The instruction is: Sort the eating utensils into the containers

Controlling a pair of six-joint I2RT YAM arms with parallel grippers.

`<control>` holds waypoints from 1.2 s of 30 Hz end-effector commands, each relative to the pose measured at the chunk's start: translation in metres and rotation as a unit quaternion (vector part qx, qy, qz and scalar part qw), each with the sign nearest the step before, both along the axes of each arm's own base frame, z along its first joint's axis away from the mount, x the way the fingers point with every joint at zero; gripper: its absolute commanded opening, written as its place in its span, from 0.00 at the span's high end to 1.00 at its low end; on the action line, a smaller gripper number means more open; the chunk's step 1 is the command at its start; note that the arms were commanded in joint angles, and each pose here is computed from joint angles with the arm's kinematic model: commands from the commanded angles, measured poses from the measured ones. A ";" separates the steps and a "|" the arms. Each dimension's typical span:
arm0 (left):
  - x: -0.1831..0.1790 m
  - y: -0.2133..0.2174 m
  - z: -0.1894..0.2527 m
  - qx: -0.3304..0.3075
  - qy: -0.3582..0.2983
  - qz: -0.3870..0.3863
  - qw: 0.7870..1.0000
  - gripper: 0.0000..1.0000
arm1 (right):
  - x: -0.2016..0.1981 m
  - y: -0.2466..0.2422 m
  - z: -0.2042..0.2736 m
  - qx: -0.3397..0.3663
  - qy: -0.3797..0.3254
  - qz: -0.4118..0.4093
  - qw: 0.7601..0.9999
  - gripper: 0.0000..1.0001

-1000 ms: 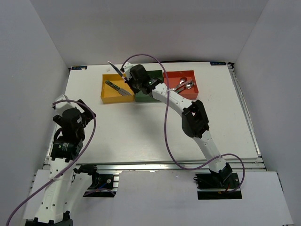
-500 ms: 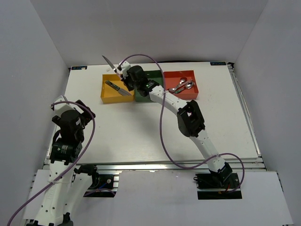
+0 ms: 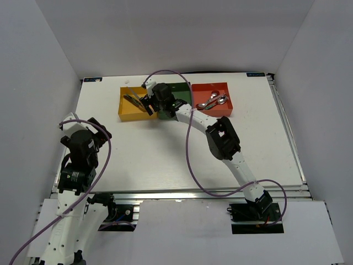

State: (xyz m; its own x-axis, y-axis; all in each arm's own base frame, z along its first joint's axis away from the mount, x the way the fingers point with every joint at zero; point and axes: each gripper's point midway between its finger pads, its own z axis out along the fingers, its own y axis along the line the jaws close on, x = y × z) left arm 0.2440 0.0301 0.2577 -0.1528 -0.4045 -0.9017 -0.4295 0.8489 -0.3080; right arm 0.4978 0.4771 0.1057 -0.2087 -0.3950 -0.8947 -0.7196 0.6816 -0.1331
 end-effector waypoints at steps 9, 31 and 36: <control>-0.002 0.002 0.000 0.004 -0.001 0.005 1.000 0.02 | -0.027 -0.031 0.153 0.116 -0.069 -0.026 0.991 0.11; -0.020 0.032 0.011 0.063 -0.027 0.066 0.995 0.02 | -0.283 -0.406 0.169 0.142 -0.012 -0.387 0.911 0.11; -0.026 0.029 0.015 0.046 -0.055 0.059 0.996 0.02 | -0.300 -0.412 0.163 0.163 -0.007 -0.364 0.917 0.11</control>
